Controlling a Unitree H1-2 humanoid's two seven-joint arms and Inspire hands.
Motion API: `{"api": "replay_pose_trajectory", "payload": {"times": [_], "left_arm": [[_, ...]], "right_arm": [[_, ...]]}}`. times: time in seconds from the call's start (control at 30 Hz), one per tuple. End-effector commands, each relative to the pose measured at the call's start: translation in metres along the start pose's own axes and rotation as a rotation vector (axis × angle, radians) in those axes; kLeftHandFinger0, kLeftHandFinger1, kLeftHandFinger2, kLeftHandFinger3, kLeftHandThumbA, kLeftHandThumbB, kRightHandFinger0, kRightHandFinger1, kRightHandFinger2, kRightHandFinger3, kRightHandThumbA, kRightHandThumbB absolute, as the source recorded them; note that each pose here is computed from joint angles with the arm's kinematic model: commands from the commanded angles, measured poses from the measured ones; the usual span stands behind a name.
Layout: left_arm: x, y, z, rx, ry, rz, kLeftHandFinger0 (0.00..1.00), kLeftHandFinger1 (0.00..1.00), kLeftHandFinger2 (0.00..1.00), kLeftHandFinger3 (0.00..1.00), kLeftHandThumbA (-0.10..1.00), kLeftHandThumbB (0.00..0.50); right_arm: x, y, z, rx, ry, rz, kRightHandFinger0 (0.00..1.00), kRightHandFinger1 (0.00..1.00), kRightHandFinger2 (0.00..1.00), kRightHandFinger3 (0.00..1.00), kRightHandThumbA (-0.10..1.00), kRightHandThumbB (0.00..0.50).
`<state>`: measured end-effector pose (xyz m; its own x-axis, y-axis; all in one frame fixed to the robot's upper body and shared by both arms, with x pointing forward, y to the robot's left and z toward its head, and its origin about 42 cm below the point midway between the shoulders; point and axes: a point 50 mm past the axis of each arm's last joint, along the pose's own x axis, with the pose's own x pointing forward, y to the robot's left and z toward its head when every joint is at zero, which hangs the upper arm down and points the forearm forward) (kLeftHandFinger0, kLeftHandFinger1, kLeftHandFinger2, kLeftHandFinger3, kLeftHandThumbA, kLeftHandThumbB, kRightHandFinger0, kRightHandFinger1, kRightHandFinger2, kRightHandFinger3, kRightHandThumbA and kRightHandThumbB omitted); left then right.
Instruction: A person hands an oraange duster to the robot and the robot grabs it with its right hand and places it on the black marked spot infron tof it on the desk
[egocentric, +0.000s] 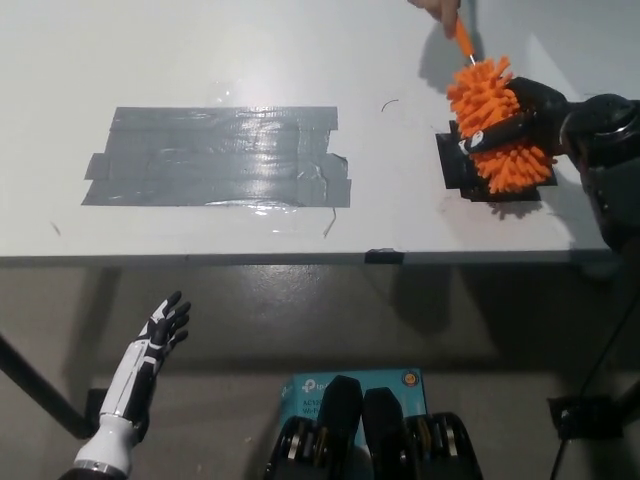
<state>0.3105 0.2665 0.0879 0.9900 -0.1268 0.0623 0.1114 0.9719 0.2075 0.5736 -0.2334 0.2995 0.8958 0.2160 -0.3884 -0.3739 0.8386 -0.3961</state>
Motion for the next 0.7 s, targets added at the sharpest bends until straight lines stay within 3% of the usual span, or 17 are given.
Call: {"api": "replay_pose_trajectory", "payload": {"times": [0.0,0.13,0.17,0.2,0.23,0.27,0.3,0.33,0.37,0.4,0.43,0.47,0.53,0.57,0.6,0.63,0.67], "left_arm": [[0.005,0.006,0.011,0.004,-0.044,0.011,1.00,1.00,1.00,1.00,0.97,0.196],[0.002,0.009,0.012,0.014,-0.049,0.010,1.00,1.00,1.00,1.00,0.98,0.187],[0.003,0.008,0.012,0.012,-0.051,0.009,1.00,1.00,1.00,1.00,0.98,0.186],[0.003,0.008,0.012,0.012,-0.053,0.008,1.00,1.00,1.00,1.00,0.98,0.182],[0.005,0.008,0.013,0.013,-0.055,0.006,1.00,1.00,1.00,1.00,0.98,0.177],[0.005,0.008,0.014,0.014,-0.057,0.005,1.00,1.00,1.00,1.00,0.98,0.176],[0.005,0.009,0.014,0.015,-0.058,0.005,1.00,1.00,1.00,1.00,0.98,0.181],[0.005,0.009,0.013,0.016,-0.056,0.005,1.00,1.00,1.00,1.00,0.98,0.183],[0.006,0.009,0.013,0.016,-0.051,0.006,1.00,1.00,1.00,1.00,0.99,0.180],[0.007,0.009,0.014,0.016,-0.052,0.007,1.00,1.00,1.00,1.00,0.99,0.180],[0.009,0.010,0.015,0.017,-0.056,0.007,1.00,1.00,1.00,1.00,0.99,0.177],[0.009,0.010,0.015,0.016,-0.061,0.006,1.00,1.00,1.00,1.00,0.99,0.176],[0.009,0.010,0.014,0.013,-0.062,0.005,1.00,1.00,1.00,1.00,0.98,0.173],[0.009,0.010,0.014,0.013,-0.063,0.002,1.00,1.00,1.00,1.00,0.98,0.173],[0.008,0.010,0.014,0.013,-0.063,0.001,1.00,1.00,1.00,1.00,0.99,0.169],[0.009,0.010,0.014,0.012,-0.063,0.000,1.00,1.00,1.00,1.00,0.99,0.167],[0.009,0.010,0.014,0.010,-0.062,0.001,1.00,1.00,1.00,1.00,0.98,0.166]], "right_arm": [[-0.008,-0.013,0.045,-0.093,-0.086,0.019,1.00,1.00,1.00,1.00,1.00,0.374],[0.001,-0.008,0.036,-0.252,0.008,-0.011,1.00,1.00,1.00,1.00,0.88,0.331],[0.004,-0.009,0.027,-0.257,0.048,-0.061,1.00,1.00,1.00,1.00,0.52,0.309],[0.006,-0.010,0.024,-0.266,0.068,-0.093,0.95,0.83,0.83,1.00,0.12,0.073],[0.008,-0.009,0.014,-0.301,0.088,-0.158,0.10,0.15,0.36,0.91,-0.06,0.279],[0.009,-0.008,0.011,-0.322,0.092,-0.182,0.02,0.06,0.28,0.83,-0.09,0.287],[0.009,-0.008,0.009,-0.335,0.095,-0.192,0.00,0.06,0.29,0.88,-0.10,0.268],[0.010,-0.007,0.007,-0.351,0.100,-0.211,0.02,0.21,0.43,0.92,-0.10,0.242],[0.011,-0.005,0.000,-0.360,0.098,-0.239,0.06,0.27,0.50,0.77,-0.10,0.234],[0.011,-0.005,-0.002,-0.357,0.095,-0.253,0.16,0.42,0.62,0.71,-0.10,0.230],[0.011,-0.006,-0.002,-0.353,0.092,-0.268,0.14,0.45,0.65,0.69,-0.10,0.211],[0.012,-0.007,-0.004,-0.351,0.083,-0.282,0.19,0.56,0.73,0.64,-0.10,0.197],[0.011,-0.007,-0.004,-0.340,0.070,-0.300,0.19,0.64,0.83,0.59,-0.10,0.198],[0.011,-0.008,-0.003,-0.326,0.066,-0.314,0.26,0.73,0.91,0.63,-0.10,0.203],[0.010,-0.009,-0.002,-0.319,0.056,-0.326,0.25,0.74,0.93,0.53,-0.10,0.195],[0.010,-0.009,-0.001,-0.314,0.042,-0.339,0.11,0.66,0.92,0.38,-0.10,0.174],[0.008,-0.011,0.002,-0.285,0.015,-0.355,0.14,0.66,1.00,0.47,-0.10,0.191]]}}
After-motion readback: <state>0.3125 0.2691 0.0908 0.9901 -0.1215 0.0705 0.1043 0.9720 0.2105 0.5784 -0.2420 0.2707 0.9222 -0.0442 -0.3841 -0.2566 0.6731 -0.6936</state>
